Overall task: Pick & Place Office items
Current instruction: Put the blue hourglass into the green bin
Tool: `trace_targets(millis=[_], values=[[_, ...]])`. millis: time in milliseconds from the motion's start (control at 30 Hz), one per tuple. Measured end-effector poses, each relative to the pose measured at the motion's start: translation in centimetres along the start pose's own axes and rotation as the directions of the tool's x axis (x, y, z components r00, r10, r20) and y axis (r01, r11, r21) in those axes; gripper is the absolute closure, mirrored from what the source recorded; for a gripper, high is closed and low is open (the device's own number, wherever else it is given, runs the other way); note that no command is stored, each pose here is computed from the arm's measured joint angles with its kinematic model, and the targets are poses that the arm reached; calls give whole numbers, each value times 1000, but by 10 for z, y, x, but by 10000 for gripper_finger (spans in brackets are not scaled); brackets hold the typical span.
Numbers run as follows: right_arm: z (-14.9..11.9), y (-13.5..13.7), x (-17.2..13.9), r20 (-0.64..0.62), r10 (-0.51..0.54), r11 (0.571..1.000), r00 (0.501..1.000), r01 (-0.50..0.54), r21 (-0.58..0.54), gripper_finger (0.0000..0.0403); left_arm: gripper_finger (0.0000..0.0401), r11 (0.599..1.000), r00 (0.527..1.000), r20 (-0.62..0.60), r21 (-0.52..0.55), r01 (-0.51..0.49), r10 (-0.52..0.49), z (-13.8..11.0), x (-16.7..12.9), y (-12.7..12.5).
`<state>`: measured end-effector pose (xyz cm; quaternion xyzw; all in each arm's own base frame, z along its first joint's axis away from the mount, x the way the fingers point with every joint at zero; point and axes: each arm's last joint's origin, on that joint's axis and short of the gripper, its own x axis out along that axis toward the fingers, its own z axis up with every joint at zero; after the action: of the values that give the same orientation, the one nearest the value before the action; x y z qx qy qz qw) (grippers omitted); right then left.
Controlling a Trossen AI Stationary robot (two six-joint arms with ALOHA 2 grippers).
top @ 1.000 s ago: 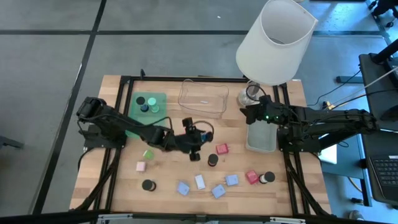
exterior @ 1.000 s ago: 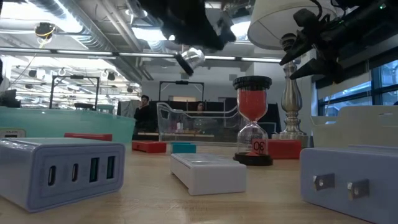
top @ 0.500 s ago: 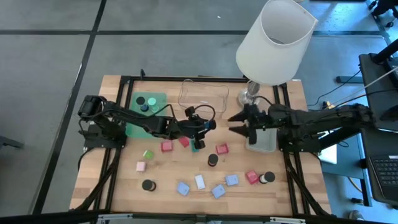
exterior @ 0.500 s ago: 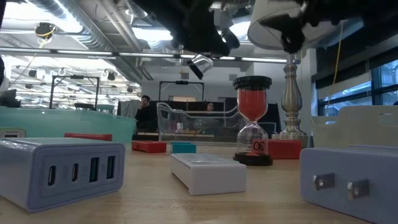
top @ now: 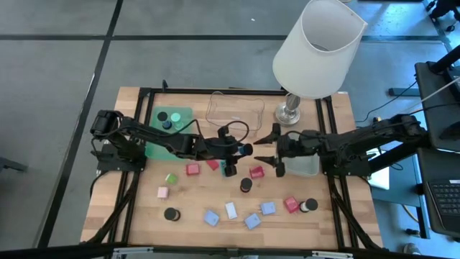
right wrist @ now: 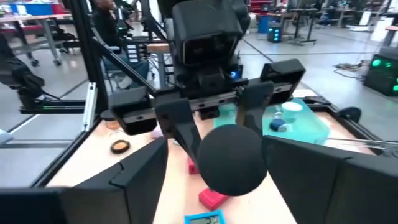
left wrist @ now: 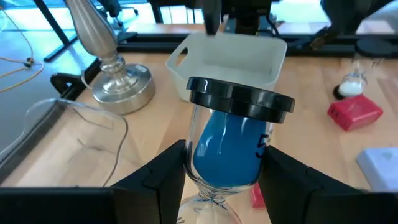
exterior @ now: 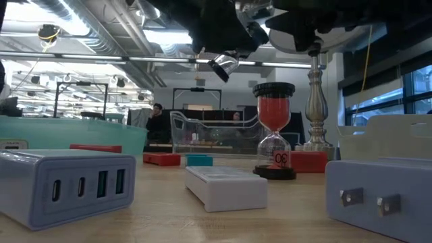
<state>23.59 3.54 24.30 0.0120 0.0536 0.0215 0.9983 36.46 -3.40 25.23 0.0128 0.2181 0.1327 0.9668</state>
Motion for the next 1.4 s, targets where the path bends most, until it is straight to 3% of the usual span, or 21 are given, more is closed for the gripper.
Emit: trace_targets(millis=[233,400,633,1167,1400], values=[[0,-1,0,1,-29,998,1000,29,-48,77,230,1000,997,71,-12,15,-14,7,0,0],[0,-1,0,2,-49,997,999,49,-56,58,230,999,992,122,-37,25,-20,13,2,6],[5,-3,0,53,-90,993,995,94,-73,57,230,992,982,155,-49,118,-110,17,3,9],[3,-2,12,121,-99,994,988,104,-31,57,230,991,974,195,-42,124,-113,21,3,9],[6,-2,11,148,-103,994,984,106,-15,86,230,992,974,196,-42,123,-113,21,3,9]])
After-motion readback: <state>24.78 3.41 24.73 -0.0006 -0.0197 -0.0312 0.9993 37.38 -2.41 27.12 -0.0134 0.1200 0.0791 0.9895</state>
